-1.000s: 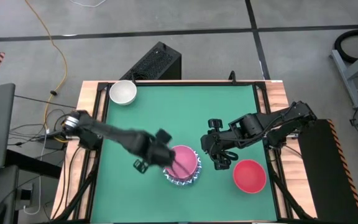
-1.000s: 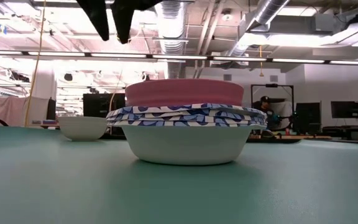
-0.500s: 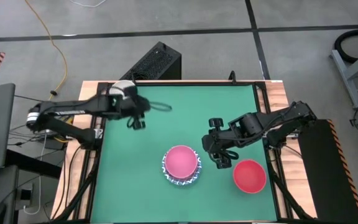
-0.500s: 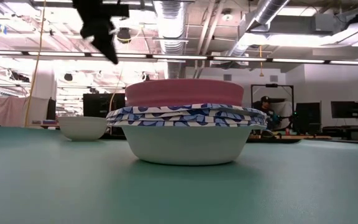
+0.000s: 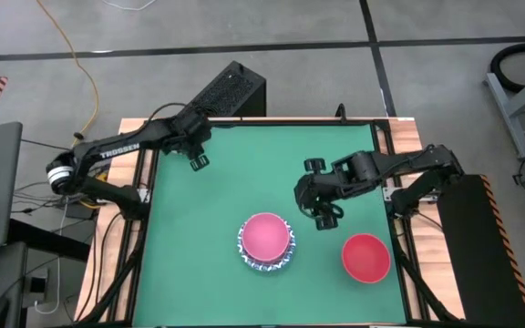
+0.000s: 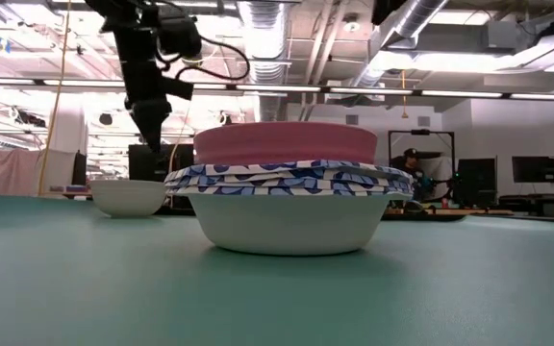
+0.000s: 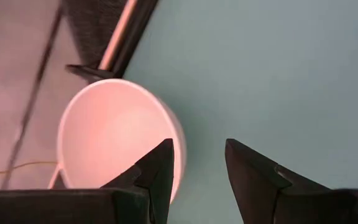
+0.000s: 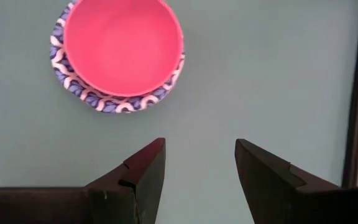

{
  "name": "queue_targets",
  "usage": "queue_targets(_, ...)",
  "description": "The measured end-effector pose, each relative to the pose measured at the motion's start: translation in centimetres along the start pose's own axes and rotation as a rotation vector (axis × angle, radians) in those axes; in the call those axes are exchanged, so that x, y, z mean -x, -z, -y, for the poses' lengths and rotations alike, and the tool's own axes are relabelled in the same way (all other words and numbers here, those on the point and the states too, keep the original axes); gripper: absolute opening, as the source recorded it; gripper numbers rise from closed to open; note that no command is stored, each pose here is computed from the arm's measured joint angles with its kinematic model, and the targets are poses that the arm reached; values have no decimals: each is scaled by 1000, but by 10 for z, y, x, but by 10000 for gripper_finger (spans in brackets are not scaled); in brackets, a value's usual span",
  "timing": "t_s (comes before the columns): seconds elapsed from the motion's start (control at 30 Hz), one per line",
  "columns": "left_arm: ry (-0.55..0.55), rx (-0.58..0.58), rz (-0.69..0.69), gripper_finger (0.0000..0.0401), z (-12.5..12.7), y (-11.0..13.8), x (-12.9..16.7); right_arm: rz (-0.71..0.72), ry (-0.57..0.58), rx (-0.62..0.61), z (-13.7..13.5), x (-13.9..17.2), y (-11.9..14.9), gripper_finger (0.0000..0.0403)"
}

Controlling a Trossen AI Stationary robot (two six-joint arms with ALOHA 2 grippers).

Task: Nest bowls inside each other
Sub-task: Stack the white bowl on top of the pink bowl

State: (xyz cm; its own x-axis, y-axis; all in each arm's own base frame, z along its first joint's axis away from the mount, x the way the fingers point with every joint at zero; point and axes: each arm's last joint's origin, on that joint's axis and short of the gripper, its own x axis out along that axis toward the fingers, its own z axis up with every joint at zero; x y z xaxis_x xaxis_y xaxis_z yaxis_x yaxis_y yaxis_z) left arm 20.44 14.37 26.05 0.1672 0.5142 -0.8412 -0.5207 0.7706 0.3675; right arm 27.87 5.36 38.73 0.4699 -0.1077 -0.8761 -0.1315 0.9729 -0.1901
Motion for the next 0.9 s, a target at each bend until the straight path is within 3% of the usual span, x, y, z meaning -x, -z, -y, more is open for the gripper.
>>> queue_targets(0.17, 15, -34, -22, 135, -8, 1, -7, 100, -29, -17, 27, 32, 17, 217)
queue_targets(0.43, -2, -14, -37, 135, -17, 3, -10, 391, 88, -166, 59, 77, 73, 217)
queue_targets(0.67, -14, 48, -73, 135, -20, 2, -22, 471, 141, -231, 58, 63, 113, 217)
queue_targets(0.9, -14, 58, -154, 135, -15, -1, -49, 436, 125, -235, 55, 43, 127, 217)
